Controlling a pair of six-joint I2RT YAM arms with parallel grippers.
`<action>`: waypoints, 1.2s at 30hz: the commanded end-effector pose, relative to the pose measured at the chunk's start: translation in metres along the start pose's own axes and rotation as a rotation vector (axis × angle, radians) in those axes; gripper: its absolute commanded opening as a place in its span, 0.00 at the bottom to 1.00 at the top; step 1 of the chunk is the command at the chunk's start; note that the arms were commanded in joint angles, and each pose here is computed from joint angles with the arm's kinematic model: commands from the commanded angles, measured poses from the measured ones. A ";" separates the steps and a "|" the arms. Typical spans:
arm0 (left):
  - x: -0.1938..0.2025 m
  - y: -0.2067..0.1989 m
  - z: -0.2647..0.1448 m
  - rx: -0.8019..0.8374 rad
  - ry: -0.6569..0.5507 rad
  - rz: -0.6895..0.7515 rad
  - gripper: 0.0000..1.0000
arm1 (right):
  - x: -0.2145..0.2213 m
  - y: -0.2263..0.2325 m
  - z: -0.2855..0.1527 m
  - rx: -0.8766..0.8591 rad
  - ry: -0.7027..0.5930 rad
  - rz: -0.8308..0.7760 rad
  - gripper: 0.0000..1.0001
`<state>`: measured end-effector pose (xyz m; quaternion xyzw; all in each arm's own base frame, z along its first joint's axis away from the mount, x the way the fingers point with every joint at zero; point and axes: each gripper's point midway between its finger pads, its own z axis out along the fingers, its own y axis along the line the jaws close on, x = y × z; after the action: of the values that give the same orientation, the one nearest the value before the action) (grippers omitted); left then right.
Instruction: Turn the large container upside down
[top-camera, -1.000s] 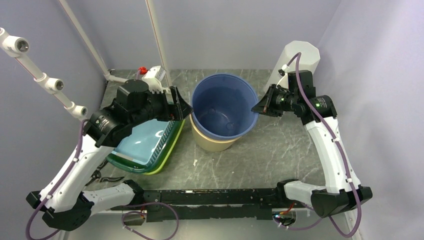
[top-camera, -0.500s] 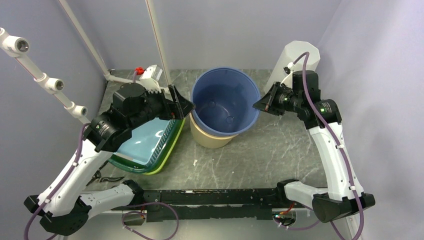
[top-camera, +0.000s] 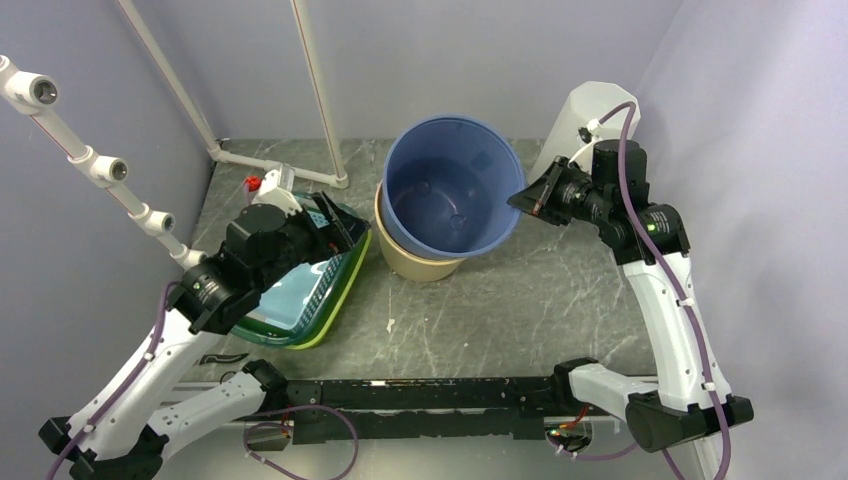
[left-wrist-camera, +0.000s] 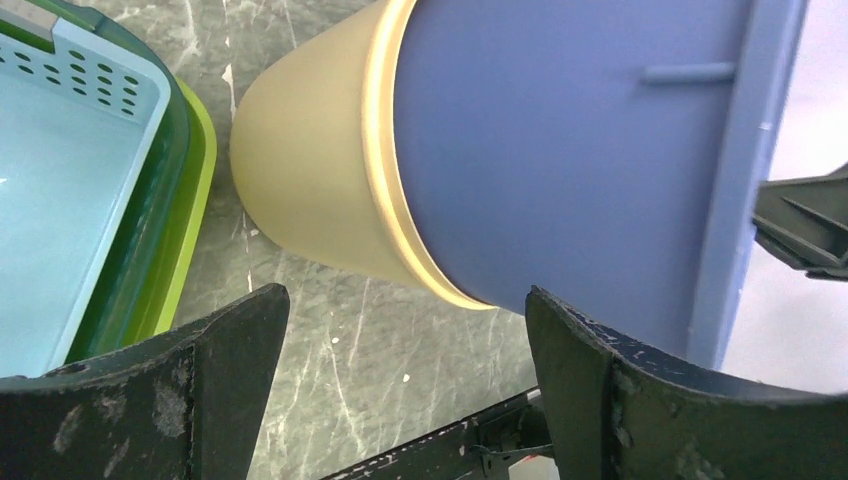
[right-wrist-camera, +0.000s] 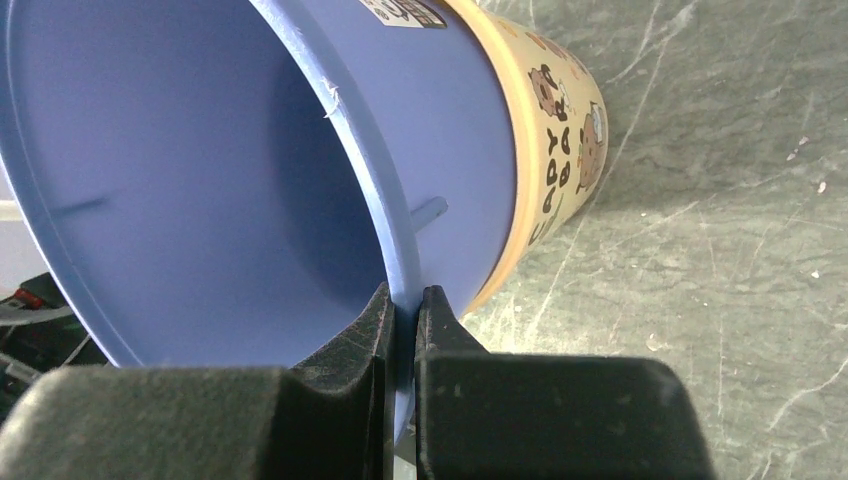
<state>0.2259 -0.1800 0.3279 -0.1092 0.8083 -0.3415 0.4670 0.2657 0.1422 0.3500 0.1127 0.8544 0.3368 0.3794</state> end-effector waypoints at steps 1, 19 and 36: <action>0.000 -0.002 0.012 -0.028 0.005 -0.048 0.93 | -0.039 0.062 -0.036 -0.236 -0.180 -0.054 0.00; 0.012 0.006 0.027 -0.090 0.063 -0.047 0.94 | -0.053 0.082 -0.082 -0.288 -0.325 -0.112 0.00; 0.014 0.008 0.034 -0.110 0.084 -0.027 0.94 | -0.055 0.080 -0.133 -0.265 -0.491 -0.225 0.00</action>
<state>0.2441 -0.1965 0.2805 -0.1317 0.8552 -0.2979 0.4031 0.2181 0.1221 0.4363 0.0689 0.7698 0.3542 0.5265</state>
